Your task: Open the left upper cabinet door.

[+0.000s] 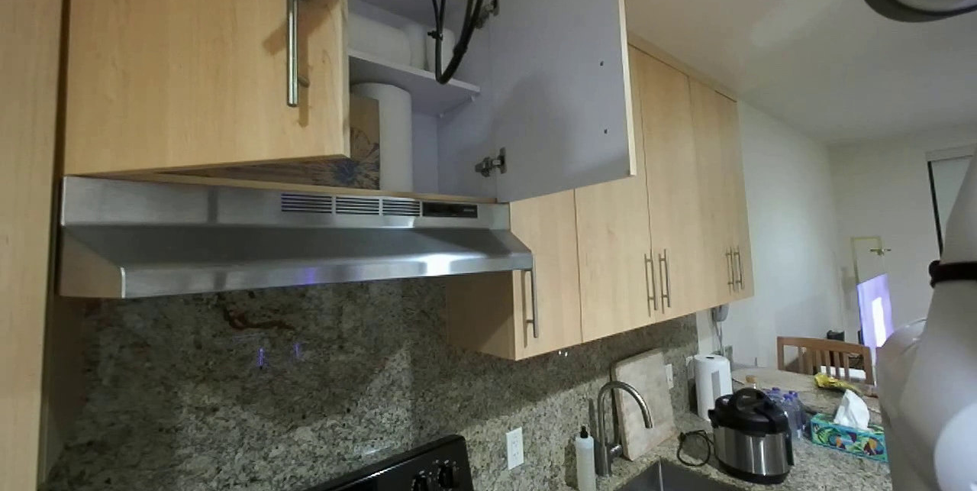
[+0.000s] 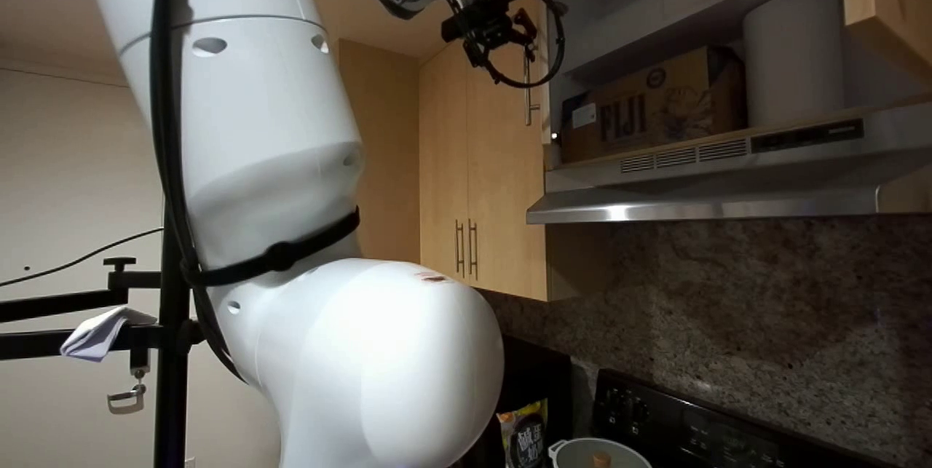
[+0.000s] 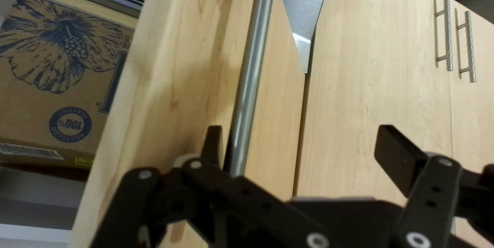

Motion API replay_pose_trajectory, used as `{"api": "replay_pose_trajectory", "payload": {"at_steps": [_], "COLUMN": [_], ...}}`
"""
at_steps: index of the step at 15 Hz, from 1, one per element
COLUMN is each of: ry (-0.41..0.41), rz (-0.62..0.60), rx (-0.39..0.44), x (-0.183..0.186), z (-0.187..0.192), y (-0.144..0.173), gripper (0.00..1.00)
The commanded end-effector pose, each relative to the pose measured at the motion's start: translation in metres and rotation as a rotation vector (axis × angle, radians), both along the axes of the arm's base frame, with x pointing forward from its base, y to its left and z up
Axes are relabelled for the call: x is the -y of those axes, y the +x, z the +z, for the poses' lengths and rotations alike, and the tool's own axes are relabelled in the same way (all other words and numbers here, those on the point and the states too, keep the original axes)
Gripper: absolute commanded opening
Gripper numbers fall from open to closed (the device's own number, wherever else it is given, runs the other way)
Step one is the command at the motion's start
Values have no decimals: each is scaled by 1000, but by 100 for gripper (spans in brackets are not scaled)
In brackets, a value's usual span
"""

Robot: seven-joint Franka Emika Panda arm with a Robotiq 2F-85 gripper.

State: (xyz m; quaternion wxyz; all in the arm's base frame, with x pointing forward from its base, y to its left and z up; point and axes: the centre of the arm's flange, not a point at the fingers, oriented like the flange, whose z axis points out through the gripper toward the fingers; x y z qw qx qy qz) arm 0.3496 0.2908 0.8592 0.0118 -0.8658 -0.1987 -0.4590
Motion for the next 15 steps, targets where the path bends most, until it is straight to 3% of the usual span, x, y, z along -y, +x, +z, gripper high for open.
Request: {"api": "replay_pose_trajectory", "payload": {"at_steps": [1,10,15], "ry": [21,-15,-36], "rz": [-9,-32,-28], "rx": [98,159,153], "x": [-25,-58,-68], "z": [16,12,12], "y": [-12,-31,-33], "gripper": [100,100,100]}}
